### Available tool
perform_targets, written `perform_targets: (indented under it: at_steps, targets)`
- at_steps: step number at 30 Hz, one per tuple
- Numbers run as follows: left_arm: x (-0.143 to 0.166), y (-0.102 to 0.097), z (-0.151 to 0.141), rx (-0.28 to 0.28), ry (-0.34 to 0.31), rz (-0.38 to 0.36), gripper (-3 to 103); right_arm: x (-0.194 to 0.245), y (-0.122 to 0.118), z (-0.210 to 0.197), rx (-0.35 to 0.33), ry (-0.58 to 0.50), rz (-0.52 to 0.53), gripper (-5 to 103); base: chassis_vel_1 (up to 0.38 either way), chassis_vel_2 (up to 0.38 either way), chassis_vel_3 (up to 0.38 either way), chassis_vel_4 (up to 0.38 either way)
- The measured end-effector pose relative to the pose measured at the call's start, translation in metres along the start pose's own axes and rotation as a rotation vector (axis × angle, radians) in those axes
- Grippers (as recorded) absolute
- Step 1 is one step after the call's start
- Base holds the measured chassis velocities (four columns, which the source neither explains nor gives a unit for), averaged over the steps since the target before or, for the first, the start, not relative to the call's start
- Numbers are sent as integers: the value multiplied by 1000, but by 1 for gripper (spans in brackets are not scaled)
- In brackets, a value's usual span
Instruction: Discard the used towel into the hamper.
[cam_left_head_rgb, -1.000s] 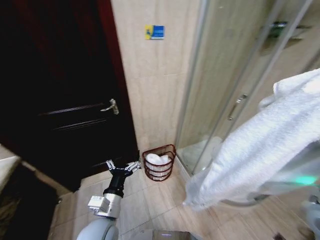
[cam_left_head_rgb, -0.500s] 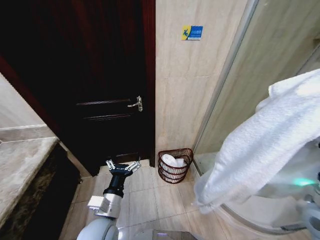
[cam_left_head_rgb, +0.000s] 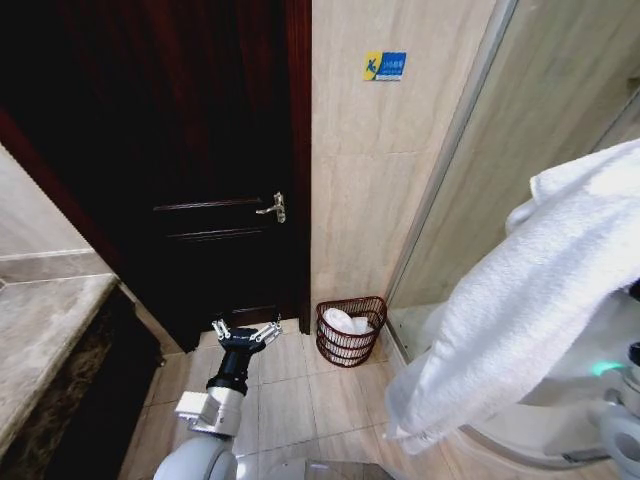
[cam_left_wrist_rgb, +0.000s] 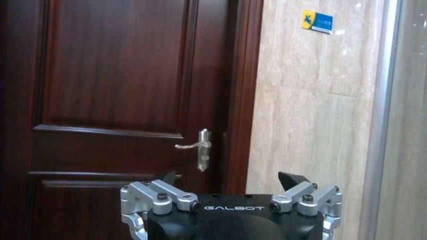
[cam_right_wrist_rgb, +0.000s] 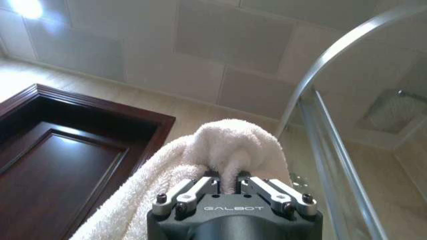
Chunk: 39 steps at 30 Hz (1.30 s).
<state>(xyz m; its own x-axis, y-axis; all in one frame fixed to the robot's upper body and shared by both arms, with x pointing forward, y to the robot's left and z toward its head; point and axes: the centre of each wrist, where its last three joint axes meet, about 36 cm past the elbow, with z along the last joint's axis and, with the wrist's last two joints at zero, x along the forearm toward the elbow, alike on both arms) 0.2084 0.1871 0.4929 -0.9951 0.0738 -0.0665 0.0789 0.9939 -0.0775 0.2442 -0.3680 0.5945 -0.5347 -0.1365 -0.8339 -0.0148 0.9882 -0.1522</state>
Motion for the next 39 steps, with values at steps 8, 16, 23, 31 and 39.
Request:
perform_targets:
  at_steps: [8, 16, 23, 31, 39]
  targets:
    - [0, 0, 0, 0, 0, 0, 100, 1, 1, 2, -5, -9, 3, 14, 34, 36, 38, 36]
    - [0, 0, 0, 0, 0, 0, 100, -2, 2, 3, -8, -45, 4, 14, 68, 78, 69, 66]
    - [0, 0, 0, 0, 0, 0, 100, 0, 1, 4, -5, -34, -11, 14, 0, 0, 0, 0]
    - [0, 0, 0, 0, 0, 0, 100, 1, 4, 5, -20, -30, -27, 14, -48, 37, 54, -47]
    - [0, 0, 0, 0, 0, 0, 100, 3, 9, 7, -35, -29, -30, 14, -176, 171, 198, -185]
